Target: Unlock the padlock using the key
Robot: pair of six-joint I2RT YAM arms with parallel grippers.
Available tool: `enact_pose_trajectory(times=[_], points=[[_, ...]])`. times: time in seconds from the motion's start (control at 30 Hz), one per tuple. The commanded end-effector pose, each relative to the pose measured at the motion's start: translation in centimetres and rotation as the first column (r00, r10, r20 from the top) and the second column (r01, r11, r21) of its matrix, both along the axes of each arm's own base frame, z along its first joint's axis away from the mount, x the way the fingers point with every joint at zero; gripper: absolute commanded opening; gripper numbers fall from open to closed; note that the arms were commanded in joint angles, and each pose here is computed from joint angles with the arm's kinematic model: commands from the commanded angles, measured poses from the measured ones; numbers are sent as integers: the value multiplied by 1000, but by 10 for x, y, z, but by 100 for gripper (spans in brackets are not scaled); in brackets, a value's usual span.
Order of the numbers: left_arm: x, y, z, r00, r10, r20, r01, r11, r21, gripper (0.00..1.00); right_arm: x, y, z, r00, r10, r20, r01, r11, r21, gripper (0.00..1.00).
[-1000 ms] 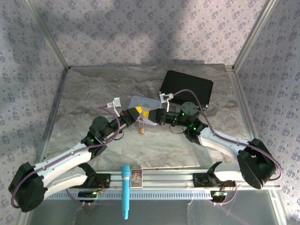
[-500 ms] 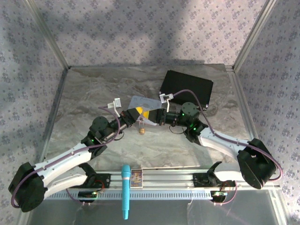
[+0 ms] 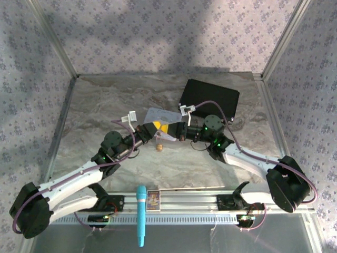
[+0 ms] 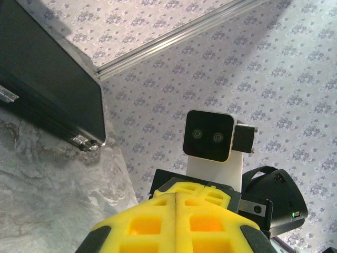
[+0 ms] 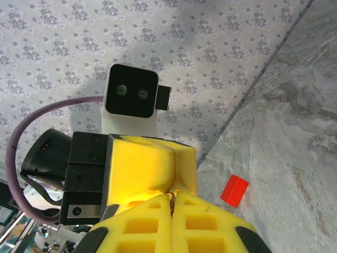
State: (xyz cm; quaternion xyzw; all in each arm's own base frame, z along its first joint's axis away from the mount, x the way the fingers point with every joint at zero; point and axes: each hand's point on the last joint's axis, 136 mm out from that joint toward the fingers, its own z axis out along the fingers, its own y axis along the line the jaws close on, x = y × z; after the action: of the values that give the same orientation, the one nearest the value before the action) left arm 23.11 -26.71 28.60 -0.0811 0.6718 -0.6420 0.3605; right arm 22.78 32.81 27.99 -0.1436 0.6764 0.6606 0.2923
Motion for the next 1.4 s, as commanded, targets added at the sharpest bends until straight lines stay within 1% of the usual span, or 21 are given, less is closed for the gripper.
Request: enact_pose_trajectory(times=[0.0, 0.07, 0.13, 0.2, 0.23, 0.27, 0.3, 0.33, 0.4, 0.47, 0.53, 0.6, 0.67, 0.73, 0.77, 0.83, 0.93, 1.03, 1.17, 1.27, 1.37], points=[[-10, -1, 10, 999, -31, 39, 32, 999, -16, 0, 0, -2, -8, 1000, -20, -1, 20, 1000, -11, 0], [-7, 1, 6, 1000, -12, 23, 12, 1000, -4, 1, 0, -3, -10, 1000, -25, -3, 25, 1000, -16, 0], [-2, 8, 3, 999, 39, 3, -39, 999, 13, 29, 0, -4, -14, 999, -32, -10, 31, 999, -30, 0], [4, 17, 1, 995, 104, -10, -103, 994, 17, 72, 3, -6, -24, 998, -53, -22, 52, 997, -56, 0], [6, 22, 1, 991, 132, -7, -132, 991, 23, 84, 5, -8, -31, 997, -72, -38, 69, 995, -76, 0], [7, 26, 2, 988, 153, 2, -153, 987, 39, 92, 9, -11, -38, 994, -96, -55, 90, 991, -97, 0], [8, 31, 2, 984, 178, 11, -178, 981, 70, 98, 12, -13, -46, 990, -118, -75, 108, 987, -120, 0], [10, 35, 0, 979, 202, 15, -202, 973, 111, 100, 15, -17, -54, 986, -139, -94, 126, 983, -135, 0], [15, 49, -18, 961, 276, -30, -260, 931, 258, 100, 21, -25, -69, 972, -189, -139, 165, 971, -171, 0], [16, 62, -37, 941, 331, -62, -273, 858, 436, 100, 28, -37, -89, 948, -268, -169, 222, 943, -249, 0], [15, 70, -61, 932, 349, -97, -221, 762, 609, 100, 31, -51, -107, 922, -349, -169, 281, 902, -328, 0], [15, 70, -83, 928, 353, -121, -182, 711, 679, 100, 33, -63, -119, 901, -402, -160, 317, 865, -390, 0], [18, 68, -104, 924, 355, -141, -157, 690, 707, 100, 35, -73, -130, 883, -442, -157, 337, 831, -443, 0], [21, 60, -124, 927, 337, -161, -117, 672, 731, 95, 36, -80, -140, 871, -462, -169, 340, 813, -472, 0], [22, 58, -133, 925, 337, -175, -101, 662, 743, 93, 36, -82, -142, 867, -467, -173, 342, 811, -475, 0], [25, 50, -149, 925, 330, -189, -71, 637, 768, 82, 36, -86, -146, 863, -475, -174, 344, 802, -489, 0], [29, 38, -170, 928, 315, -199, -32, 599, 800, 76, 34, -88, -153, 859, -480, -178, 341, 795, -501, 0], [32, 26, -187, 936, 299, -187, -13, 561, 828, 76, 31, -89, -160, 857, -479, -189, 333, 795, -507, 0], [32, 4, -209, 951, 238, -196, 37, 545, 838, 76, 29, -88, -163, 854, -475, -213, 327, 808, -491, 0], [30, 1, -228, 940, 253, -229, 66, 523, 850, 74, 28, -87, -164, 855, -469, -223, 322, 815, -482, 0], [36, 6, -234, 931, 301, -209, 20, 528, 849, 72, 28, -87, -165, 854, -470, -224, 321, 814, -484, 0]])
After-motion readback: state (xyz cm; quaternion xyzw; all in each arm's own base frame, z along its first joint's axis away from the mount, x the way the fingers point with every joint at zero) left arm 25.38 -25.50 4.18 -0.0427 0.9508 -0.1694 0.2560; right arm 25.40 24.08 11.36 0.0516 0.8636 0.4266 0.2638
